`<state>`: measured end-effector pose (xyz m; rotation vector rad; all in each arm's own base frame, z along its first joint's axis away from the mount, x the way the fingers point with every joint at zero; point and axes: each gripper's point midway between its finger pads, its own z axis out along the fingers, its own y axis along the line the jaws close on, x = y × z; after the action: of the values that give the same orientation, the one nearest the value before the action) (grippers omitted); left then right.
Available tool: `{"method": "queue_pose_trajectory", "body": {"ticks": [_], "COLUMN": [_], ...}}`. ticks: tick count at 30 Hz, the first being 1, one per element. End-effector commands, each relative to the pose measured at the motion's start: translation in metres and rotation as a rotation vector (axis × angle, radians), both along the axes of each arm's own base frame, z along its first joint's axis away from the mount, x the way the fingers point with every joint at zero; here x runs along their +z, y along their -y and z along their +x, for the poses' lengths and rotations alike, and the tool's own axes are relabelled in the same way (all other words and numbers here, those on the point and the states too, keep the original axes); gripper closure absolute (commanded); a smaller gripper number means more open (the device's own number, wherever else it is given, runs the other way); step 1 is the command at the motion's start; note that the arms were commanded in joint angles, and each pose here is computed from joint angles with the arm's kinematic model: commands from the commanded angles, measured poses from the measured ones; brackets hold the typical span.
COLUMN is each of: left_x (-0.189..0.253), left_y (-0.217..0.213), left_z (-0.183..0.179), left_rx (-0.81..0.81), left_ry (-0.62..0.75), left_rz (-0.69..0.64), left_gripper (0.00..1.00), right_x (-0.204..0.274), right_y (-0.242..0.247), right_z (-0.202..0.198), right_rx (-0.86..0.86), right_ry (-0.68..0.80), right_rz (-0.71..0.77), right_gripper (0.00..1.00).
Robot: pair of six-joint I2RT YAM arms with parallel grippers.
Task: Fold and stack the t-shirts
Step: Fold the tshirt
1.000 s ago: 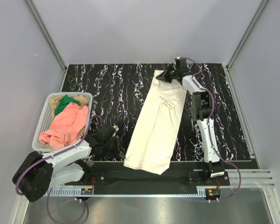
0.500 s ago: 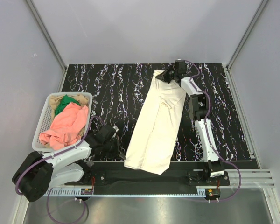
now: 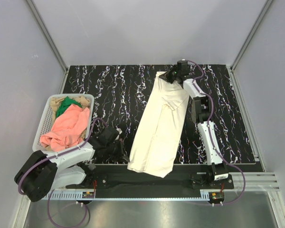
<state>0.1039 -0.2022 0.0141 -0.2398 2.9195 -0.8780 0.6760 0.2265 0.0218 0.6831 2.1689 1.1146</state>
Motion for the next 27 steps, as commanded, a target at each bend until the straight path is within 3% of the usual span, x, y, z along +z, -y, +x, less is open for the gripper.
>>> {"method": "queue_pose_trajectory", "body": {"ticks": [1, 7, 12, 15, 19, 20, 22, 23, 26, 27], "left_x": [-0.011, -0.014, -0.017, -0.012, 0.011, 0.031, 0.046, 0.065, 0.085, 0.091], "left_y": [-0.007, -0.008, -0.012, -0.015, -0.027, -0.022, -0.034, -0.028, -0.023, -0.011], "left_z": [-0.007, -0.007, -0.008, 0.001, 0.023, 0.041, 0.055, 0.065, 0.077, 0.076], "left_rx": [0.004, 0.002, 0.005, -0.006, -0.043, -0.061, -0.058, -0.049, -0.044, -0.073], "left_ry": [-0.027, -0.034, -0.049, -0.012, 0.088, 0.163, 0.224, 0.271, 0.340, 0.349], "left_rz": [0.044, 0.051, 0.086, 0.123, 0.240, 0.246, 0.330, 0.307, 0.276, 0.213], "left_gripper": [1.00, 1.00, 1.00, 0.90, 0.62, 0.60, 0.54, 0.53, 0.48, 0.48], "right_x": [-0.027, -0.027, -0.006, 0.027, 0.081, 0.104, 0.141, 0.150, 0.180, 0.184], "right_y": [0.014, 0.019, 0.009, 0.007, 0.021, 0.027, 0.040, 0.047, 0.066, 0.071], "right_z": [0.009, 0.017, 0.021, 0.019, 0.010, 0.002, -0.018, -0.025, -0.067, -0.081], "right_rx": [-0.090, -0.132, -0.064, 0.008, 0.031, 0.025, 0.034, 0.020, -0.003, -0.013], "right_ry": [-0.021, -0.005, 0.063, 0.149, 0.206, 0.212, 0.224, 0.218, 0.182, 0.163], "right_rz": [-0.061, -0.076, -0.049, -0.090, -0.145, -0.159, -0.198, -0.225, -0.318, -0.330], "right_gripper": [1.00, 1.00, 1.00, 0.97, 0.83, 0.72, 0.60, 0.51, 0.40, 0.32]}}
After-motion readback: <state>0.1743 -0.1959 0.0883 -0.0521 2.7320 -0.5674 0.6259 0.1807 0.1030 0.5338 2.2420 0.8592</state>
